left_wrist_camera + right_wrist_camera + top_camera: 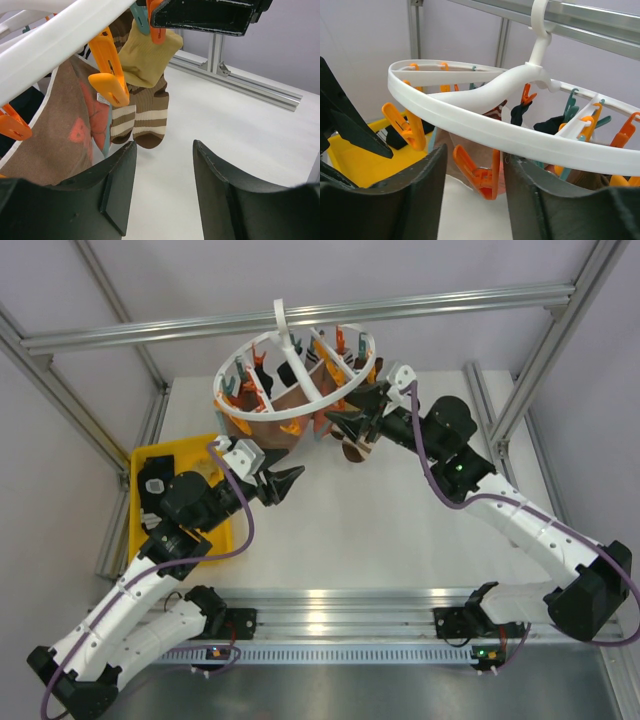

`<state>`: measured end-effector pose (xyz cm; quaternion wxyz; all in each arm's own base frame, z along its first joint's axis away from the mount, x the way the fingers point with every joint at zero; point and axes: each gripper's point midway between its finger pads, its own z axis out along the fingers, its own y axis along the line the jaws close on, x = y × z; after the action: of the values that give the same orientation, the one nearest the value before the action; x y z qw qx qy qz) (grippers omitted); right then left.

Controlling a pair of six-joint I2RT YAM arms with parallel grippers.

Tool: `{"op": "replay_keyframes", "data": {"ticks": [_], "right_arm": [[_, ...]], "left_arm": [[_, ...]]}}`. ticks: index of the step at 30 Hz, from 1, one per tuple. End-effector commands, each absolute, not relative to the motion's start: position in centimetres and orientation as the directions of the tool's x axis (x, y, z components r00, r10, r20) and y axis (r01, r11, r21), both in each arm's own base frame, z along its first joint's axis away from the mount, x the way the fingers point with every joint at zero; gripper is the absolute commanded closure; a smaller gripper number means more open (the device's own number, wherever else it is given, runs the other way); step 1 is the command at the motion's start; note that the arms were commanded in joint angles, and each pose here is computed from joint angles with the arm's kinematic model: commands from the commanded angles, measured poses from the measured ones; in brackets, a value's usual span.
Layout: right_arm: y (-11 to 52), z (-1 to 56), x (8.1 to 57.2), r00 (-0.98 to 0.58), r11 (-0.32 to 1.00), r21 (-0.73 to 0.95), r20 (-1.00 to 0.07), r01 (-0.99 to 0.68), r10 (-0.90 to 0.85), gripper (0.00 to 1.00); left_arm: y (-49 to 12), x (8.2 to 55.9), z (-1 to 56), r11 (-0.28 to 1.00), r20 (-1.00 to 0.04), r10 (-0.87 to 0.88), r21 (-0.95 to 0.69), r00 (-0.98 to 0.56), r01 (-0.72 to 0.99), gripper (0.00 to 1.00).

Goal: Clip the socks to the hanger
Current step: Open the clamp at the hanger.

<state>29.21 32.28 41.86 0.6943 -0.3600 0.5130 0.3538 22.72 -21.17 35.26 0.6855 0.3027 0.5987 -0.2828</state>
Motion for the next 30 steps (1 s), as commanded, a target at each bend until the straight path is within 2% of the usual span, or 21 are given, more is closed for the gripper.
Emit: {"op": "replay_keyframes", "data": {"ticks": [1, 5, 14, 20, 24, 30], "right_arm": [[32.1, 45.9, 28.3, 0.261, 0.497, -0.133, -0.945, -0.858, 0.198, 0.57], [32.2, 45.8, 28.3, 0.214, 0.495, -0.081, -0.952, -0.865, 0.217, 0.74], [32.4, 45.6, 28.3, 0.088, 0.482, 0.053, -0.960, -0.875, 0.265, 0.96], [32.6, 45.2, 28.7, -0.009, 0.475, 0.155, -0.955, -0.866, 0.296, 0.96], [32.2, 44.8, 29.4, -0.070, 0.496, 0.230, -0.945, -0.837, 0.321, 1.00], [31.8, 44.3, 29.9, -0.095, 0.523, 0.262, -0.941, -0.811, 0.324, 1.00]], "left_arm": [[-21.3, 22.7, 35.9, 0.649, -0.989, -0.049, 0.073, 0.137, 0.757, 0.46], [-21.3, 22.6, 36.0, 0.649, -0.989, -0.051, 0.074, 0.140, 0.757, 0.46], [-21.6, 22.5, 35.8, 0.629, -0.986, -0.025, 0.114, 0.166, 0.769, 0.46], [-21.7, 22.9, 36.2, 0.630, -0.976, -0.005, 0.167, 0.218, 0.759, 0.46], [-21.6, 23.0, 35.8, 0.631, -0.974, 0.014, 0.185, 0.227, 0.753, 0.46], [-17.9, 22.9, 31.6, 0.745, -0.992, 0.103, 0.126, 0.074, 0.655, 0.48]]}}
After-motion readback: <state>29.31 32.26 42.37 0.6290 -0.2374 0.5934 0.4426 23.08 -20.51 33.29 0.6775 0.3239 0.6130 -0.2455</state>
